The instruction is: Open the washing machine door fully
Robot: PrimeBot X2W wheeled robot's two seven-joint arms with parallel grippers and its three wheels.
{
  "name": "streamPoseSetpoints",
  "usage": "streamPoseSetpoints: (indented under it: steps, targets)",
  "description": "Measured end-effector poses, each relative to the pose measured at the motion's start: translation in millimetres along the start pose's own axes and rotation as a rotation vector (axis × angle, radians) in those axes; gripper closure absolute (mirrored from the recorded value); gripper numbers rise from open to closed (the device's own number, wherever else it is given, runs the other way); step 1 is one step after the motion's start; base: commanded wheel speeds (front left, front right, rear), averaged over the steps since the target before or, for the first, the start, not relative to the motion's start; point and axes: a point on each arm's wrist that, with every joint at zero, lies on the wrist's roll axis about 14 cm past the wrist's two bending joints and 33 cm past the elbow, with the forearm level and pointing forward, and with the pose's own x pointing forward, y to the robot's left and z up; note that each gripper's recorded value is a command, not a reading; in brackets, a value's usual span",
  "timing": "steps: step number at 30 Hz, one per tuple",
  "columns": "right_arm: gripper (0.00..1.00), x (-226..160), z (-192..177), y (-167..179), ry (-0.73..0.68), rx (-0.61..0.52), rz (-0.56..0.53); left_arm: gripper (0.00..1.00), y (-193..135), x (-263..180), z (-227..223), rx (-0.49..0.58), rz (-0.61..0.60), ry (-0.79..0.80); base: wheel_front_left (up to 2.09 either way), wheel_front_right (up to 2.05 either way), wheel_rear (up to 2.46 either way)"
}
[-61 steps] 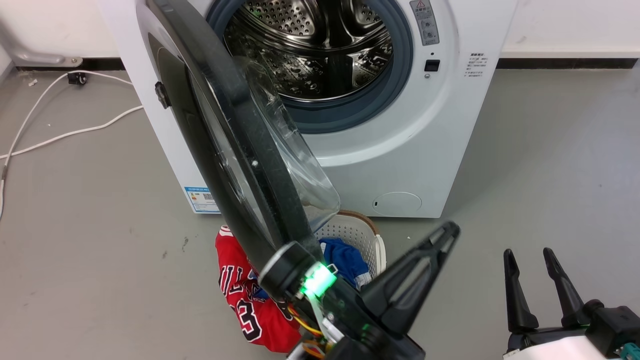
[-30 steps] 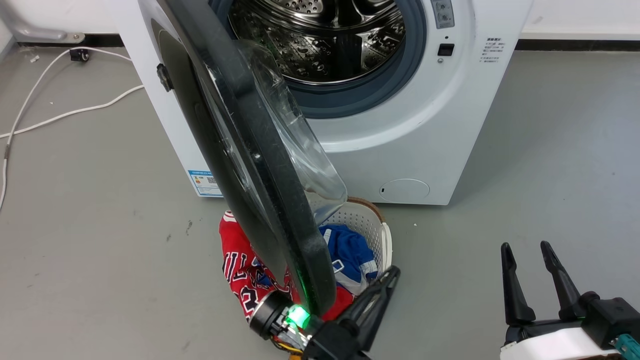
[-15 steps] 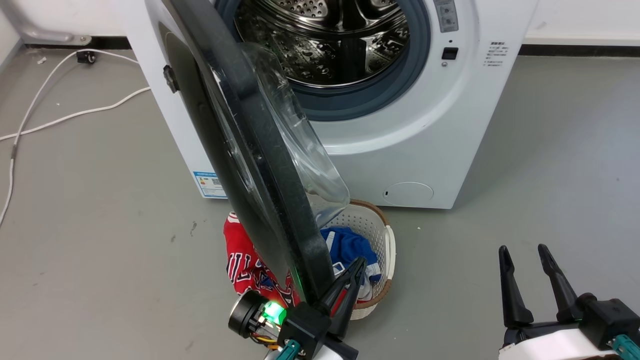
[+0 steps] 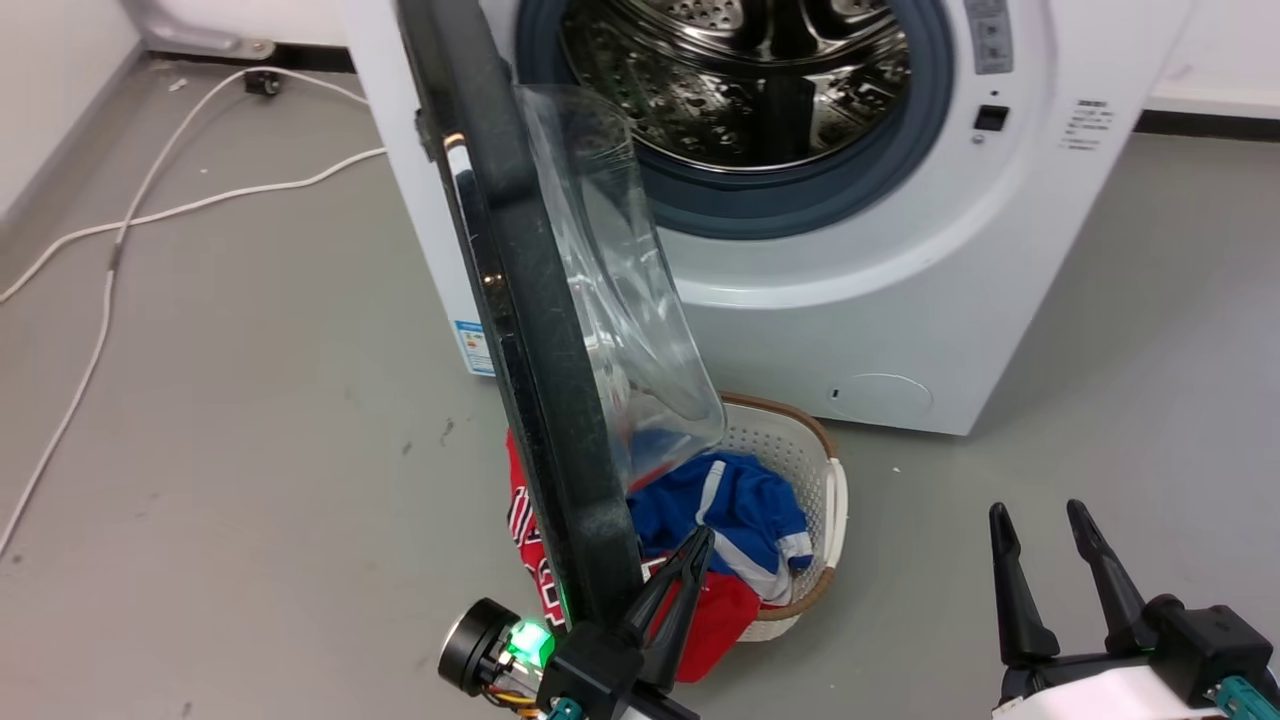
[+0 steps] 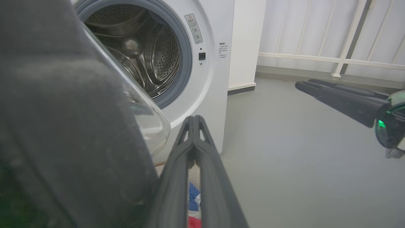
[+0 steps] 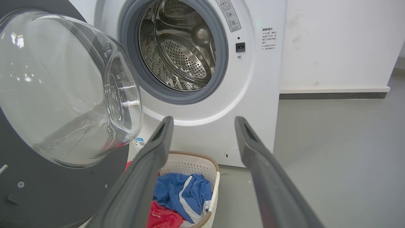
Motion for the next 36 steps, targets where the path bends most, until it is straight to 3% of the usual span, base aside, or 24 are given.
streamPoseSetpoints:
  steps: [18, 36]
  targets:
    - [0.0, 23.7, -23.0, 50.0, 0.061, 0.026, 0.161, 1.0, 84.1, -56.1, -2.2, 0.054, 0.329, 0.035, 0.0, 0.0, 0.0]
    - [0.0, 29.9, -40.9, 50.2, 0.107, 0.031, 0.165, 1.0, 198.8, -113.9, 4.9, 0.084, 0.732, 0.045, 0.0, 0.0, 0.0]
